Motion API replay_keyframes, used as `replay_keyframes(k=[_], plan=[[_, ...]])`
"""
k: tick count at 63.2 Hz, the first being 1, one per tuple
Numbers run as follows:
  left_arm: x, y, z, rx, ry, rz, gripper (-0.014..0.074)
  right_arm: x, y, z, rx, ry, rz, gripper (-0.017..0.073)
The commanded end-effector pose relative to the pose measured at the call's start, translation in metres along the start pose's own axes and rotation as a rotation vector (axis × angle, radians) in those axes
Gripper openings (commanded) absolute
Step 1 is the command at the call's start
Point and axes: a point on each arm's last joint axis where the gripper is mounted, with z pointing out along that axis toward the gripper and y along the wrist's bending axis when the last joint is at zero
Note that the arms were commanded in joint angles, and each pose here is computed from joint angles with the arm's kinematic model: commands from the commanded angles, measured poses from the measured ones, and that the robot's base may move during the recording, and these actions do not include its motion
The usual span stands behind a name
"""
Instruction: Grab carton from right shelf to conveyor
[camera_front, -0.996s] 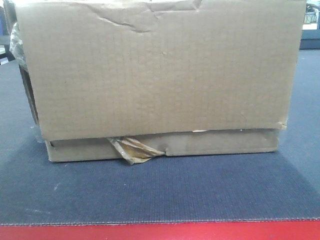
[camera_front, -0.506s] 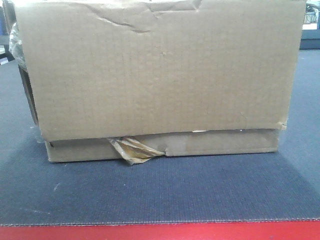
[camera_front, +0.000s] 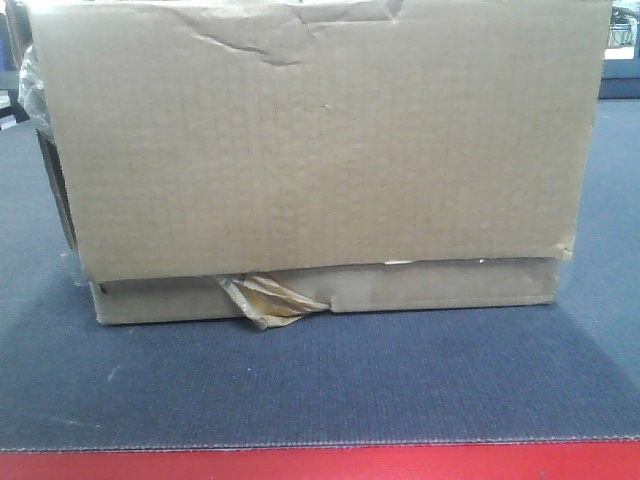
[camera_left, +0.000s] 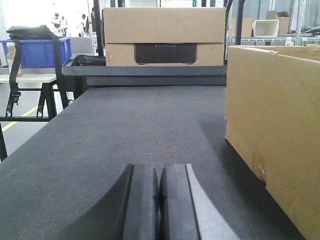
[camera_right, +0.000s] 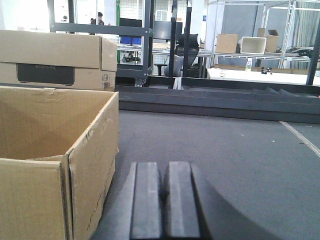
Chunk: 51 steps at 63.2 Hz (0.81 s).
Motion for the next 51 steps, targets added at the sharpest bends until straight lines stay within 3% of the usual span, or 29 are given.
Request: replay_keyframes(k=[1, 7, 11, 23, 51], plan=[[-0.003, 0.0, -0.001, -0.005, -0.03, 0.002, 0.0002, -0.002, 0.0, -0.001, 0.007, -0.029, -0.003, -0.0066], [-0.003, 0.0, -0.001, -0.005, -0.03, 0.002, 0.0002, -0.002, 0.0, -0.001, 0.007, -0.029, -0.006, -0.0066], [-0.003, 0.0, -0.001, -0.005, -0.03, 0.002, 0.0002, -0.001, -0.001, -0.001, 0.015, -0.026, -0.038, -0.0066], [-0.003, 0.0, -0.001, -0.005, -0.03, 0.002, 0.0002, 0.008, -0.004, 0.001, 0.078, 0.006, -0.013, -0.0066], [-0.003, 0.0, -0.001, -0.005, -0.03, 0.002, 0.0002, 0.092, -0.005, 0.003, 0.12, 0.036, 0.016, -0.0066]])
